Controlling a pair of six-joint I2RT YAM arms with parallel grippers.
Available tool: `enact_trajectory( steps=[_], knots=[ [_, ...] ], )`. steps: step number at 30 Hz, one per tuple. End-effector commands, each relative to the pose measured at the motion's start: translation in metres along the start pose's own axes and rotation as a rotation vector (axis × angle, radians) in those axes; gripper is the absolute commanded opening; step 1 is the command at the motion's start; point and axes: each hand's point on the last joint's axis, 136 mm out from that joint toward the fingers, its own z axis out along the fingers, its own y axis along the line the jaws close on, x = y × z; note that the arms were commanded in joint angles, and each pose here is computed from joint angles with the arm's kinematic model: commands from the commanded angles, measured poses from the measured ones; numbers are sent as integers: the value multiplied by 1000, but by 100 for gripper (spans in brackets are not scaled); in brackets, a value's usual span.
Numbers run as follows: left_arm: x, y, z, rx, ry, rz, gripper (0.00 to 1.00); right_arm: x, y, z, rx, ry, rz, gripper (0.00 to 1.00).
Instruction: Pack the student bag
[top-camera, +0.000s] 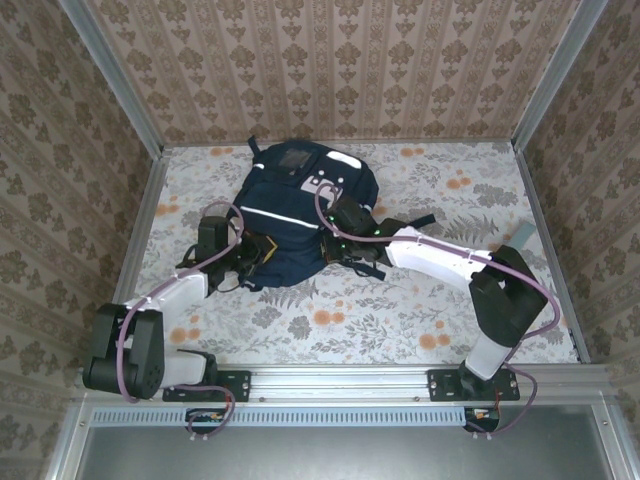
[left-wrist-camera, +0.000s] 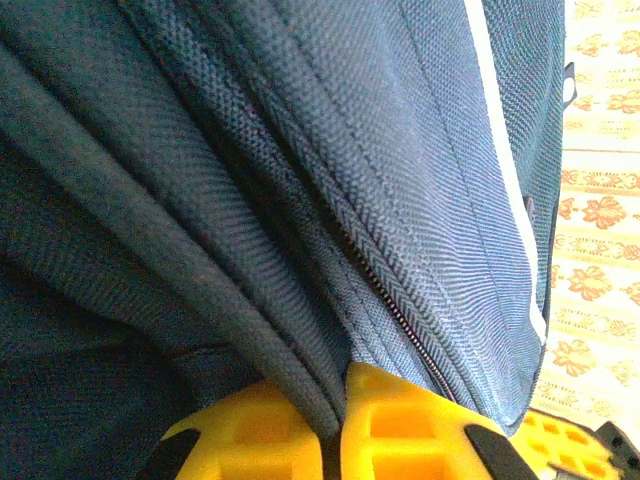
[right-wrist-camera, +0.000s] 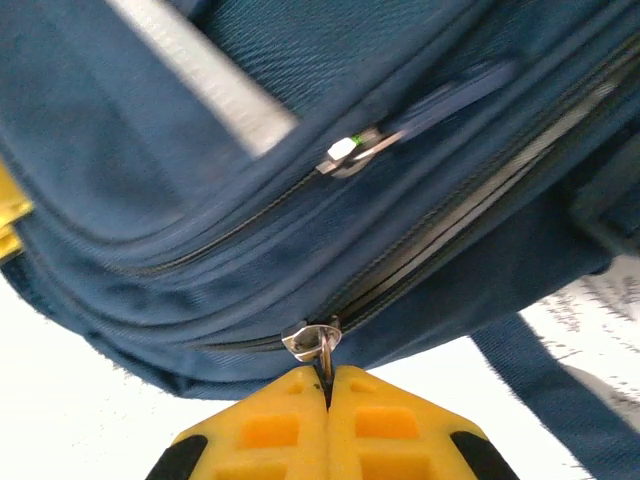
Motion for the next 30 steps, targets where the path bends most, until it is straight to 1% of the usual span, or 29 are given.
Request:
enact_trajectory(
  steps=[1,9,14,18,20,22,23,25,26,27,28,30],
  knots=[
    [-3,21,-7,-59,-31,24,1,-10,-45,-11,158,-27,-19,0],
    [8,25,-11,-71,20,68,0,-47,-76,0,179,-54,-59,0],
    [12,27,-16,-74,28,81,0,-65,-97,-1,230,-73,-7,0],
    [15,13,-17,-24,51,98,0,-72,-114,-2,302,-55,82,0],
    [16,0,-19,5,56,119,0,-71,-110,0,280,-37,94,0],
    [17,-8,-20,8,59,145,4,-68,-98,0,208,-25,99,0],
    [17,-11,-21,8,62,155,5,-66,-92,0,176,-19,102,3],
    [17,-13,-22,5,66,167,10,-60,-78,-2,101,-6,94,18],
    [17,-13,-23,-5,66,172,12,-57,-70,-3,60,2,79,27],
    [16,-10,-24,-23,62,174,17,-54,-62,-4,25,10,58,35],
    [15,-7,-24,-41,58,178,23,-50,-54,-6,-5,17,32,41],
    [11,2,-27,-92,43,179,32,-42,-39,-8,-49,34,-39,49]
  ],
)
